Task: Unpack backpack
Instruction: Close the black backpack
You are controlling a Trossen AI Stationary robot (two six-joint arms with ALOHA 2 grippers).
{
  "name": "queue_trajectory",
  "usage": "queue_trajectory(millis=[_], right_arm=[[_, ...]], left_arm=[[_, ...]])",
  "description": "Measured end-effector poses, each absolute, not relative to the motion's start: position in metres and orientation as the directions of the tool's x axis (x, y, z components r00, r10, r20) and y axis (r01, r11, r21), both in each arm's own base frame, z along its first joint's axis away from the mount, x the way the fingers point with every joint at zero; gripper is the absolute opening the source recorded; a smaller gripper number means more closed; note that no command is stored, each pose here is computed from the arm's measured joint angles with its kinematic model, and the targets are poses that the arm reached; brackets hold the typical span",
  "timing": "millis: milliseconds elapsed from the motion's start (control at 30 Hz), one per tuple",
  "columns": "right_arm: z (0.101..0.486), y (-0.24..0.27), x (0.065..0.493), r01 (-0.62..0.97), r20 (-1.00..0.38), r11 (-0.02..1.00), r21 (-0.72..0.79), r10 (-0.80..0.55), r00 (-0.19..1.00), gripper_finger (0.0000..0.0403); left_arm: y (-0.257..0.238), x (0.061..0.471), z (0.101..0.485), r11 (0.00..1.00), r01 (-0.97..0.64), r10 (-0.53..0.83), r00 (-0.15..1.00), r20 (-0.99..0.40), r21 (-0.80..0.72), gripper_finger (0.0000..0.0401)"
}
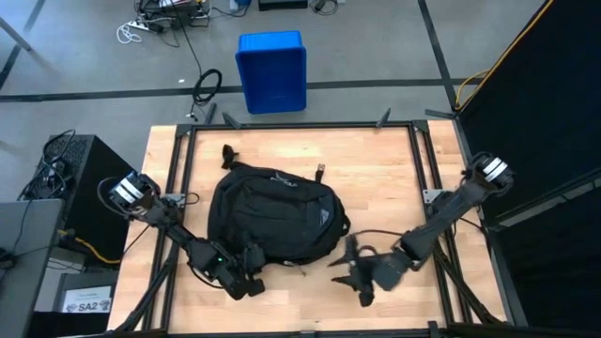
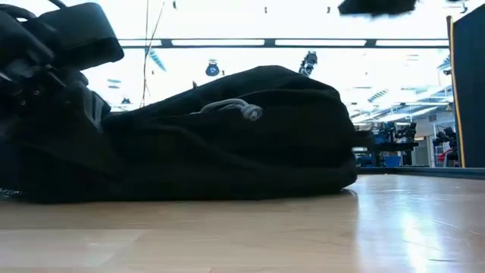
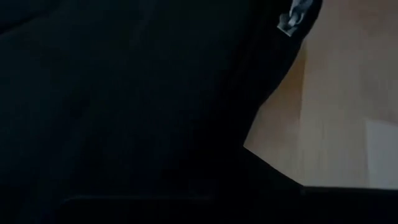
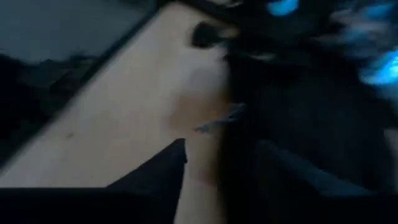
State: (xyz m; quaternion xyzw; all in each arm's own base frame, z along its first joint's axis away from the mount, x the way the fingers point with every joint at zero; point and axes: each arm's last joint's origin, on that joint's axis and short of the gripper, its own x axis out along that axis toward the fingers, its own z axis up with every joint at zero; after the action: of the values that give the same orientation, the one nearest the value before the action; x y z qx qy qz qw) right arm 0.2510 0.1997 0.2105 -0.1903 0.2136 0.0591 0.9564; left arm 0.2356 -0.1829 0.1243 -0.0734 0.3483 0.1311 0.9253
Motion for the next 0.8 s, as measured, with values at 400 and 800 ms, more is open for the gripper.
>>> queue_trajectory(millis=[400,800], right_arm=[[0.227,0.07,0.26,0.262,-0.579,0.878,-0.401,-0.464,0.67,0.0131],[0.186,0.065,0.277,-0.053,-0.845,0.994,-0.098,-0.055,0.532,0.0007]], left_arm=[[-0.187,0.233,0.125,0.957,-0.284,0.182,0.731,-0.658,-0.052,0.0],[-0.175,0.231,0.123,0.913,-0.406,0.282,0.678,-0.679,-0.026,0.0]])
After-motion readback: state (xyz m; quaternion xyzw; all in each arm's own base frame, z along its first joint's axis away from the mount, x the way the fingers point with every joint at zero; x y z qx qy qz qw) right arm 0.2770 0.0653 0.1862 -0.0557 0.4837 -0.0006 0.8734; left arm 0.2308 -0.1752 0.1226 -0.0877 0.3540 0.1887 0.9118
